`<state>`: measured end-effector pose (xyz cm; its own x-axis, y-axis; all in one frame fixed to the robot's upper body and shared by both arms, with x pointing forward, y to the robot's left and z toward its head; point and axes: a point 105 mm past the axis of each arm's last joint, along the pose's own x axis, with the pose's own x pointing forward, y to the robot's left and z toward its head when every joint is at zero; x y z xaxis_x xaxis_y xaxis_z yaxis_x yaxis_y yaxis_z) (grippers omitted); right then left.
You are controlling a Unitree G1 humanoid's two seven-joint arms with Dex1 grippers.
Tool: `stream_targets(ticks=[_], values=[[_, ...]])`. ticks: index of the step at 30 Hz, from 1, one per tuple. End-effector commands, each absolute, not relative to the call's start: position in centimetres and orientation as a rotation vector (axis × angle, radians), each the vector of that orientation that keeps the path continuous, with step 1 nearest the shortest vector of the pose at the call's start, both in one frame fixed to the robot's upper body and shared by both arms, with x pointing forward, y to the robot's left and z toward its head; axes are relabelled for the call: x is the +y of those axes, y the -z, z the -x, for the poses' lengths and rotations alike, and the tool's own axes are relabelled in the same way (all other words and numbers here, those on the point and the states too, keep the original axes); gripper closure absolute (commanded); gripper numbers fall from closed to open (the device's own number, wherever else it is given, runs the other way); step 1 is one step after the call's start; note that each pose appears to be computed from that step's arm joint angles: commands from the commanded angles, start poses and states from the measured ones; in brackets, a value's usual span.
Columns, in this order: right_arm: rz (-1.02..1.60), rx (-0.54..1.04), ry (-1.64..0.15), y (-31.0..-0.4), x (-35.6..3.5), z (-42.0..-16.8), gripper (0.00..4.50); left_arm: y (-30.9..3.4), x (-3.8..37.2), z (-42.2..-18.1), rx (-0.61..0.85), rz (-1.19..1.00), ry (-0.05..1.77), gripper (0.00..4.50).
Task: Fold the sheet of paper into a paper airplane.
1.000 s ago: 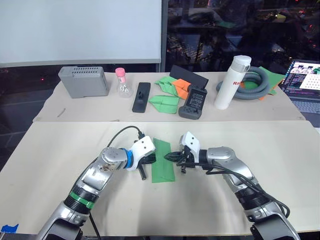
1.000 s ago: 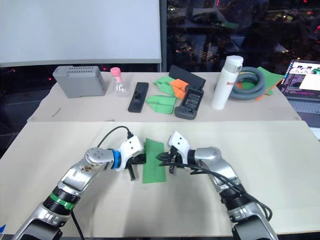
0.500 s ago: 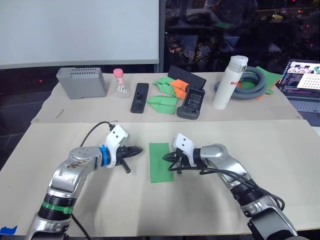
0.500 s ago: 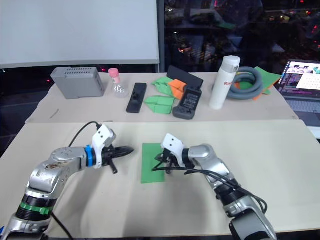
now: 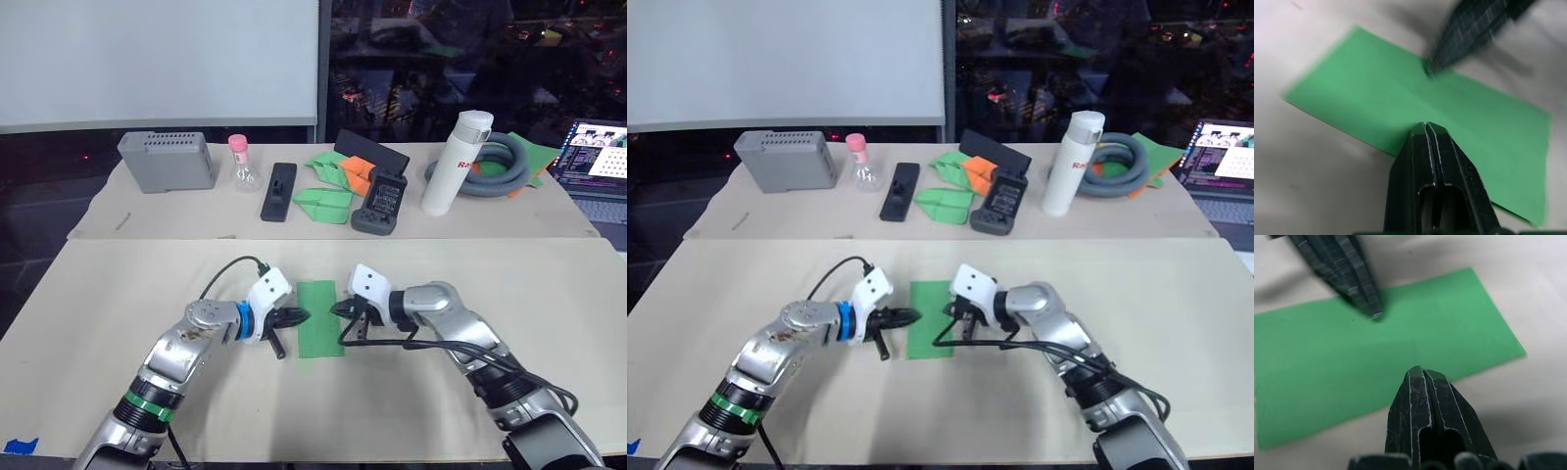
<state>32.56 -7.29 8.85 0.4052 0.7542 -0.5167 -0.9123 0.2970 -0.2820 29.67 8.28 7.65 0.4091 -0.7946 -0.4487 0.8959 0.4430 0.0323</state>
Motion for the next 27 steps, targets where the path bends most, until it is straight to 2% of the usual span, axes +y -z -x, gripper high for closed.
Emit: stream_targets(ticks=[1,4,8,11,19,27], values=[[0.570,0.332,-1.123,-8.2,-7.6,-32.3,4.49,-6.7,7.4,-29.1,0.406,-0.310,1.125,4.50],[0.565,0.238,-1.070,-9.7,-8.0,-33.8,4.49,-6.3,7.4,-30.2,0.414,-0.317,1.054,4.50],[0.536,0.180,-1.107,-10.5,-7.5,-34.2,4.49,-6.0,7.8,-30.5,0.422,-0.310,1.010,4.50],[0.525,0.170,-1.121,-10.1,-7.1,-34.5,4.49,-6.2,8.3,-30.5,0.407,-0.302,0.993,4.50],[0.490,0.179,-1.082,-9.0,-6.3,-37.5,4.49,-5.5,8.7,-29.6,0.438,-0.290,0.979,4.50],[0.440,0.049,-1.096,-11.4,-5.2,-38.7,4.49,-5.2,9.1,-29.4,0.455,-0.283,0.961,4.50]])
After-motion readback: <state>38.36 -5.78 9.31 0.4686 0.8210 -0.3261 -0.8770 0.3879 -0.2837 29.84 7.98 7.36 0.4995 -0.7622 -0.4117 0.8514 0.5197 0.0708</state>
